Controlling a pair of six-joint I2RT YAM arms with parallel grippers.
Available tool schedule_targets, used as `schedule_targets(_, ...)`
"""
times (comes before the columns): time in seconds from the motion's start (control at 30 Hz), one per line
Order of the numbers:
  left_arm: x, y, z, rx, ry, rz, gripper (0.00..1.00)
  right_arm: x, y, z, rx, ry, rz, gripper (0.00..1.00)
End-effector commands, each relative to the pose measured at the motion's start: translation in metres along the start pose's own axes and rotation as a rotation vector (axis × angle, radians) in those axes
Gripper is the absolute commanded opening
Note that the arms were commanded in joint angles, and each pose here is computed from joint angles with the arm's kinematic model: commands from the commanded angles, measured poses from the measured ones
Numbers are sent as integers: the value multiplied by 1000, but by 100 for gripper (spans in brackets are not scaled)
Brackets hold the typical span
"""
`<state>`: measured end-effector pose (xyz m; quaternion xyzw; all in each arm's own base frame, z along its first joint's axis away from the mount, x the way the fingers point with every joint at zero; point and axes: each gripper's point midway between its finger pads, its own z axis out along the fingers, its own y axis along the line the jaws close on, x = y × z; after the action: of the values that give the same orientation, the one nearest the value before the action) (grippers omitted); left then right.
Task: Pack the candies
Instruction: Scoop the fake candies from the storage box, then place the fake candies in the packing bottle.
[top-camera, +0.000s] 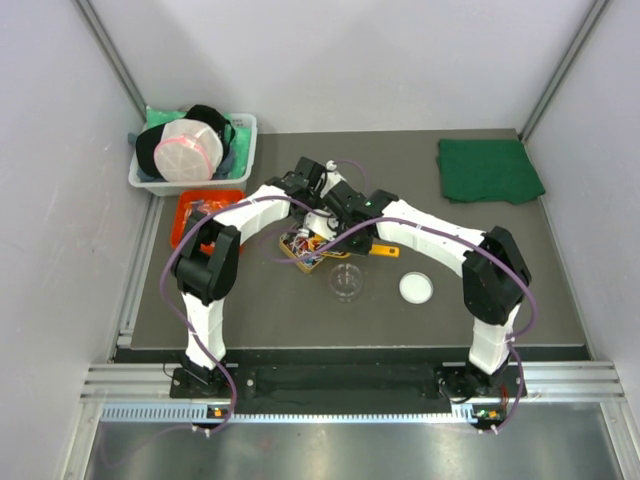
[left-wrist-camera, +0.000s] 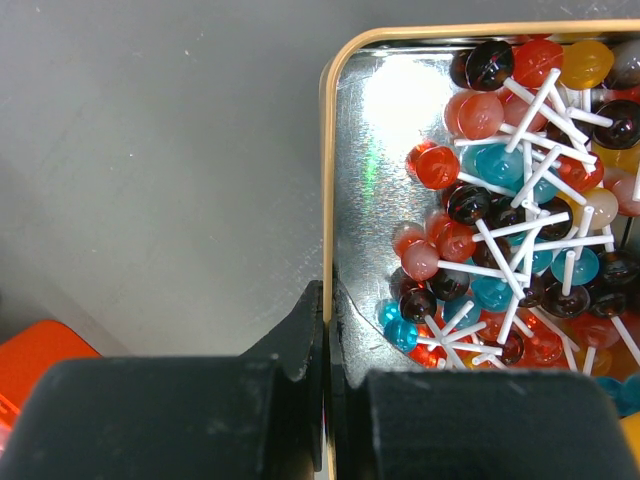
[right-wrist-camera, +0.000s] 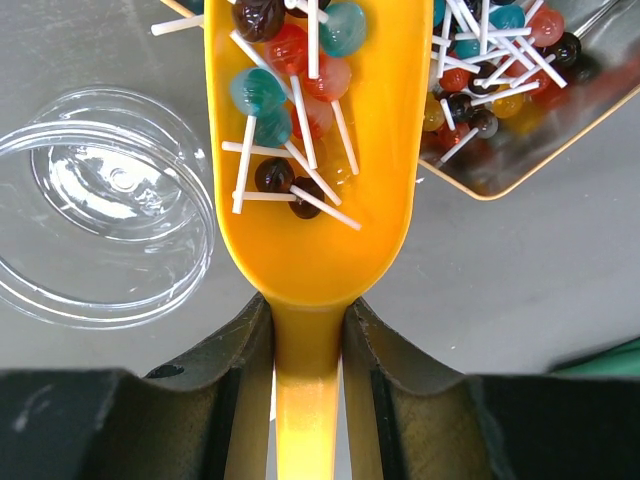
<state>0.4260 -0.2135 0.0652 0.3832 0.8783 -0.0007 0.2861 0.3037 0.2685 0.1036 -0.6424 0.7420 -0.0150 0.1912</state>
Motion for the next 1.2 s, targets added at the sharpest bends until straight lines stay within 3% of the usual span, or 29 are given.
schedule_targets(0.0,-21,3,-4,-12,-82,-23,0,-12,-13,-29,39,-86,45,0)
schedule_targets(0.7,-10,16,20,3,-64,-88,0,22,4,-77,22,-67,-10,0)
schedule_targets(1.17,-12,12,29,92,-116,-143,0,71,29,-103,-26,58,-102,0)
